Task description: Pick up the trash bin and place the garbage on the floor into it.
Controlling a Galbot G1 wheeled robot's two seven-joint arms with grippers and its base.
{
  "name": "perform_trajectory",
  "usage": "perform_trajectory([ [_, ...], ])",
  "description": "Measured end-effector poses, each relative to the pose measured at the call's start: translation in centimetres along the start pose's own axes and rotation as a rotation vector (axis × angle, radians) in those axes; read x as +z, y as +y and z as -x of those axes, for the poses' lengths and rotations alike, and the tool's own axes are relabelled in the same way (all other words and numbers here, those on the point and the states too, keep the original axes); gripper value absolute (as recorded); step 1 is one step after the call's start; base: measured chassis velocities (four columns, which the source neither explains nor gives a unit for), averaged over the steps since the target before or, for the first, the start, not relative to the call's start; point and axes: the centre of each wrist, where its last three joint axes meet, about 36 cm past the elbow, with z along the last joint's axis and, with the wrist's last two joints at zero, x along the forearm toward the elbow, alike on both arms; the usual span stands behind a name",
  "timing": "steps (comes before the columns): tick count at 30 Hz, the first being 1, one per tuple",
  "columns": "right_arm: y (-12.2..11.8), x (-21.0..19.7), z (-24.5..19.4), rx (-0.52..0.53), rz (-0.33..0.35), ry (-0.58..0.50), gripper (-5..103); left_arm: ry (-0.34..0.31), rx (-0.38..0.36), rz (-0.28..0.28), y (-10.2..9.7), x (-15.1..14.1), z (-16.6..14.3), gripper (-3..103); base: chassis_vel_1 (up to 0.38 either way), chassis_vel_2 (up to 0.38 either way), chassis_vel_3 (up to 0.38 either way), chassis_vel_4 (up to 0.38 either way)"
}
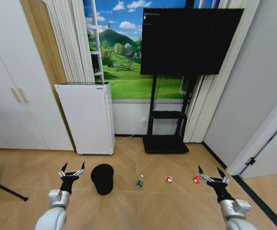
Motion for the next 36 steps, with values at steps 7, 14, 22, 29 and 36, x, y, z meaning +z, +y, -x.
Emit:
perform_trajectory([
  [7, -0.06, 0.07, -0.01, 0.005, 0.0, 0.001, 100, 0.003, 0.001, 0.002, -0.02, 0.13, -0.06, 100, -0.327, 0.314, 0.319, -0.322],
  [14, 0.01, 0.18, 0.13, 0.034, 0.001, -0.008, 100, 0.005, 0.002, 0.005, -0.06, 0.21, -0.09, 100, -0.271, 0.272, 0.264, -0.253],
  [22, -0.15, 0.08, 0.18, 0.048, -0.009, -0.01, 100, 0.004, 0.005, 0.007, -0.1, 0.16, -0.19, 100, -0.019, 0.042, -0.016, -0.015],
  [29, -0.24, 0.17, 0.04, 0.063, -0.008, -0.004, 100, 0.004, 0.006, 0.008, -0.13, 0.25, -0.38, 100, -0.005, 0.008, 0.015, 0.001],
  [36, -0.2, 0.19, 0.07, 0.073, -0.006, -0.006, 100, 0.002, 0.007, 0.007, -0.19, 0.25, -0.42, 100, -0.16, 0.135, 0.173, -0.151],
])
